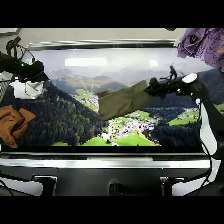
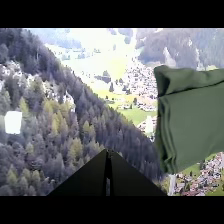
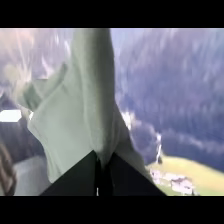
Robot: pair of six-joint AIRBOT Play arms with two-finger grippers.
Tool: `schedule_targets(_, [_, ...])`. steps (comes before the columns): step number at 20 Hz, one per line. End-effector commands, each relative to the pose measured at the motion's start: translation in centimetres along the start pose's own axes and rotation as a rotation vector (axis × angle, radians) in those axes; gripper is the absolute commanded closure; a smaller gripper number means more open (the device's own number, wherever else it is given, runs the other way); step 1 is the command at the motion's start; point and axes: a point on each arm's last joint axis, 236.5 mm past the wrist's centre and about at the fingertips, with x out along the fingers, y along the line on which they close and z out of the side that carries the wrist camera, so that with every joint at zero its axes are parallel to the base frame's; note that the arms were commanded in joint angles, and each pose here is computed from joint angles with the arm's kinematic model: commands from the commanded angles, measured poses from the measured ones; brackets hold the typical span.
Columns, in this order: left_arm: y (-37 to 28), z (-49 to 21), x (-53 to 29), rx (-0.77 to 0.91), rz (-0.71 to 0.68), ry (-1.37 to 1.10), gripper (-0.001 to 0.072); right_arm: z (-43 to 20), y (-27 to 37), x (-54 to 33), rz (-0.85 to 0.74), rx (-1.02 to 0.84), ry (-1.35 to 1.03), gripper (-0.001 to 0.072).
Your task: Fold the clothes and pants, and hang the long-sleeved shirts on hangers.
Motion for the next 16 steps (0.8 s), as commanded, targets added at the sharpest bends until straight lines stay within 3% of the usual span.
schedule_targets(1, [0.0,-0.1,0.0,0.002,0.0,0.004,0.0686,3.6,0.5,-3.8,-0.1,0.031,-0.09,0.0687])
schedule_targets(8, [0.0,-0.1,0.0,-0.002,0.0,0.004,0.0686,10.2,-0.4,-13.3,-0.143,0.119,-0.3,0.0688])
schedule_targets(16, [0.1,-1.5,0.0,-0.001,0.005,0.063,0.0686,13.9,-9.8,-24.0,-0.349,0.258,-0.508,0.0688])
